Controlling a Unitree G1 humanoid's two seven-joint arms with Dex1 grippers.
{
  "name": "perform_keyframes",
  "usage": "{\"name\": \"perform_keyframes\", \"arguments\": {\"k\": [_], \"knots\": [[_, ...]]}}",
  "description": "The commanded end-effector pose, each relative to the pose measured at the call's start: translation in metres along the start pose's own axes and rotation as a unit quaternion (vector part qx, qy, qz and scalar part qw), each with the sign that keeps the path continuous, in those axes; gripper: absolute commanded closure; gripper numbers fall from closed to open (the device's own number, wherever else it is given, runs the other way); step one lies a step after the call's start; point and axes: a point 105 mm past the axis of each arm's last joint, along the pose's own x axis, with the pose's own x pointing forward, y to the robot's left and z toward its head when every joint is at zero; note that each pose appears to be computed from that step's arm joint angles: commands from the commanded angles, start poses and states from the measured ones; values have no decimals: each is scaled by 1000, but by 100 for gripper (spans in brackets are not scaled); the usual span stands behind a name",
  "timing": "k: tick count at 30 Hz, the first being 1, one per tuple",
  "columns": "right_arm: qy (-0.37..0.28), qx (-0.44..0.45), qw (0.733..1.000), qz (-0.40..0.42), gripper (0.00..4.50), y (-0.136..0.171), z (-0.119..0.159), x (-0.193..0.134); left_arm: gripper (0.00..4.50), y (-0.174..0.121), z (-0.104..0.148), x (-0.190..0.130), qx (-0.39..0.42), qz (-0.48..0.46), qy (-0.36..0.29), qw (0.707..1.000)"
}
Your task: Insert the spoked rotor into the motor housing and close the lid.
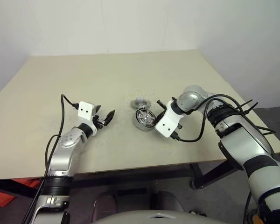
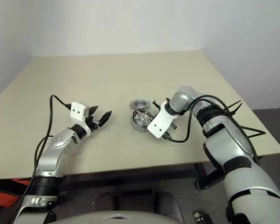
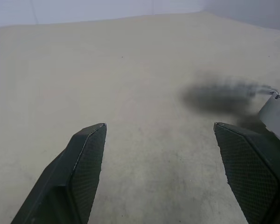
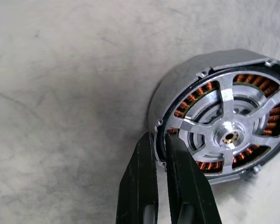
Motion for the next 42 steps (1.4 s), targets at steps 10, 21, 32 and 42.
{"name": "perform_keyframes", "arguments": {"k": [10, 21, 32, 42], "knots": [[-114, 318, 941, -30, 449, -15, 8, -31, 64, -4, 14, 0, 17, -3, -26, 1000], [-165, 601, 777, -91, 449, -55, 21, -23, 64, -5, 12, -3, 18, -4, -23, 1000], [-157, 716, 673, -97, 449, -74, 22, -11, 64, -2, 12, -9, 22, 9, -23, 999], [-135, 755, 636, -86, 449, -64, 28, 17, 64, -1, 13, -11, 23, 15, -24, 999]]}}
